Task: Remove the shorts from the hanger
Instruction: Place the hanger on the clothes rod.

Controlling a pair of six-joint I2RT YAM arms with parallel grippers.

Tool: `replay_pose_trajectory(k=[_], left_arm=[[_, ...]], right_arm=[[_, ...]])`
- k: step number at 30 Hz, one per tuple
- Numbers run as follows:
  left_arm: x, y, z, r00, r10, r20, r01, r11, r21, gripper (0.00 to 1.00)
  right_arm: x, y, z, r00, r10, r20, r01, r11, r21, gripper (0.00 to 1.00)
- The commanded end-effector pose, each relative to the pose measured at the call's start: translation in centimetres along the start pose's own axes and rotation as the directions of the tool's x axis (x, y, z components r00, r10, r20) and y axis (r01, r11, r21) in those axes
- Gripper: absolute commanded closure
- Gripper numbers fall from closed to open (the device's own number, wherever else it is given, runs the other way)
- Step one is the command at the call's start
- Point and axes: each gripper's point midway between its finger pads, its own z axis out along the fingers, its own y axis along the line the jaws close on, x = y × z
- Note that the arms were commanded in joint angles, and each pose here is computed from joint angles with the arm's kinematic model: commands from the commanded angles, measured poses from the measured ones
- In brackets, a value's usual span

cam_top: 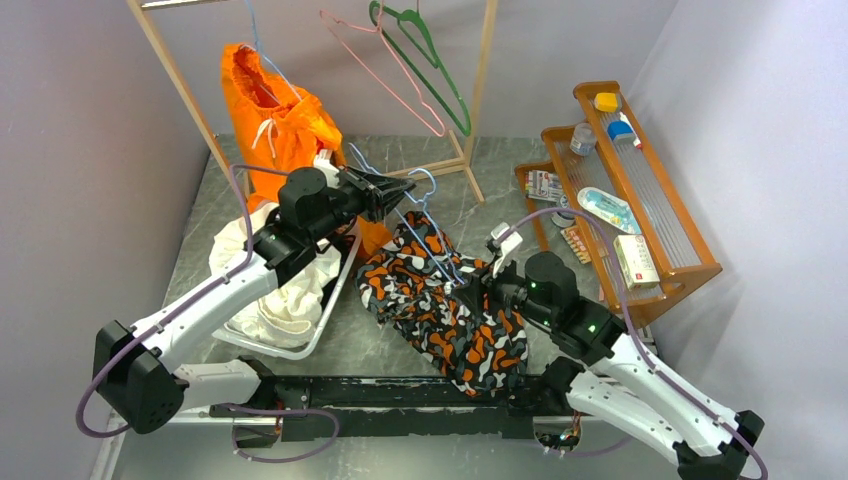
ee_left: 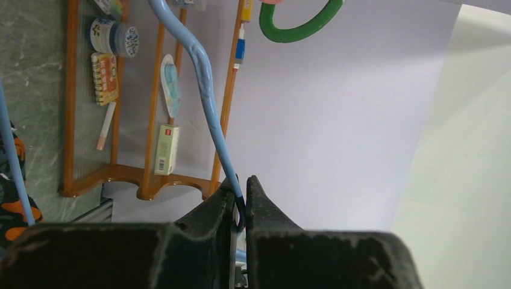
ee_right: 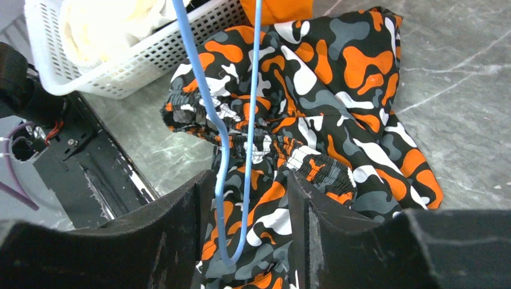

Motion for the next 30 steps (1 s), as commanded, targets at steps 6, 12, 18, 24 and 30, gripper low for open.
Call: replay_pose_trajectory(k=[6,12,18,24,30], left_arm=[[0.2,-4.0,-0.2,0.998,-0.022,-0.058,0.029,0.991,0.128,0.93],[0.1,-4.5,0.0,0.997,-0.008,-0.078,0.018,0.990,0.137,0.93],[0.9,-4.4,0.3,0.989,0.046,-0.143,-0.017,0.979,0.202,0.84],[3.5,-3.1,0.7,0.928,0.183,-0.326,-0.103,0.963,0.248,0.64],[4.4,-3.1,-0.2,0.897,0.302,-0.324,-0.200,0.929,0.313,0.47]], right_arm=[[0.3,-1.3,0.8,1.000,-0.008,-0.021,0.010,0.998,0.067,0.55],[-0.1,-1.9,0.3,1.000,0.001,0.001,-0.002,0.994,0.105,0.92],[-0.7,-3.2,-0.6,0.999,0.035,0.013,-0.037,0.980,0.195,1.00],[-1.3,-3.7,-0.9,0.998,0.062,0.023,-0.066,0.969,0.239,1.00],[-1.8,-4.2,-1.0,0.996,0.079,0.043,-0.088,0.958,0.272,1.00]])
